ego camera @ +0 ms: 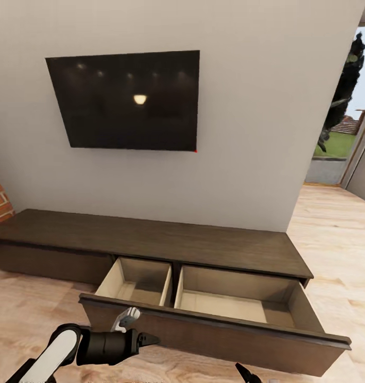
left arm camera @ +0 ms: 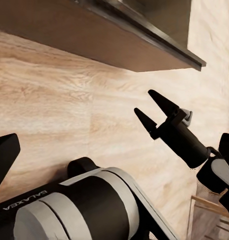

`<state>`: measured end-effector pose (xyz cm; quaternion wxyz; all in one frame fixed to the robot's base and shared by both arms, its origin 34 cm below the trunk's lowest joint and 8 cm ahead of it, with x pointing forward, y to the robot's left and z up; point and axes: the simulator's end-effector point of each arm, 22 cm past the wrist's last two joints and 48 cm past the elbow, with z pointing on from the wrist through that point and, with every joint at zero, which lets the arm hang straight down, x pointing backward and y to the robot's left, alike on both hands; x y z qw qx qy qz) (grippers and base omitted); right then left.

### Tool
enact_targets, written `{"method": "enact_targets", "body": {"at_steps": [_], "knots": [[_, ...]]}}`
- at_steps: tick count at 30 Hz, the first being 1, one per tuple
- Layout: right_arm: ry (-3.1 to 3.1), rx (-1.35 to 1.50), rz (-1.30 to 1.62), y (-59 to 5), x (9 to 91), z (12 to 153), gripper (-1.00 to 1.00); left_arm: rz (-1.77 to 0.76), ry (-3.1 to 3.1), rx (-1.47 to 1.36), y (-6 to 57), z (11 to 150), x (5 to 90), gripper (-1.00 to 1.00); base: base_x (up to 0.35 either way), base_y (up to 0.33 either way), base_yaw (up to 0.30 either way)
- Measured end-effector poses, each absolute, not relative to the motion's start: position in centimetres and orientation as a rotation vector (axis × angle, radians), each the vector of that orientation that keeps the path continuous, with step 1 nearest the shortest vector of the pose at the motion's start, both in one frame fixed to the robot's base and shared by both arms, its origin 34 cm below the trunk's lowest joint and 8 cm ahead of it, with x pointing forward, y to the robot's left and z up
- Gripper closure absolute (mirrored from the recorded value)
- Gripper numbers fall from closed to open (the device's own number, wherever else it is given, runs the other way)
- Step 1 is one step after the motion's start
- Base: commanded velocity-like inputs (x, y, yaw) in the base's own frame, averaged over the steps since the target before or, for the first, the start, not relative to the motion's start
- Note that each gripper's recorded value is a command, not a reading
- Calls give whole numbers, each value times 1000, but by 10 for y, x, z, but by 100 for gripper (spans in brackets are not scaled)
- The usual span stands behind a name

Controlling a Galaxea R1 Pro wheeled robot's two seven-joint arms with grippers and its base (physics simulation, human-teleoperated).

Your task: Place each of the two pumpkins and all three candles from the living room inside a cabinet in the living room (use any cabinet), then make sure every cabinet is closed, and position the cauldron so it is next to a table in the living room.

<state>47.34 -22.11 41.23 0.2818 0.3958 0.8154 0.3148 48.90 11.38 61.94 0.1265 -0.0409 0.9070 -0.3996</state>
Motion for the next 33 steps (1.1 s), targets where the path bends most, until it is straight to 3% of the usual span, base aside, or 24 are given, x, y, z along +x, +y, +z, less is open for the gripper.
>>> {"method": "enact_targets", "body": {"at_steps": [18, 33], "knots": [[2170, 1052, 824, -224, 476, 413, -100, -1173, 2628, -140, 116, 622, 493, -100, -236, 44, 290], [2169, 1051, 824, -224, 478, 428, -100, -1175, 2624, -140, 117, 638, 496, -100, -33, 1, 290]]}}
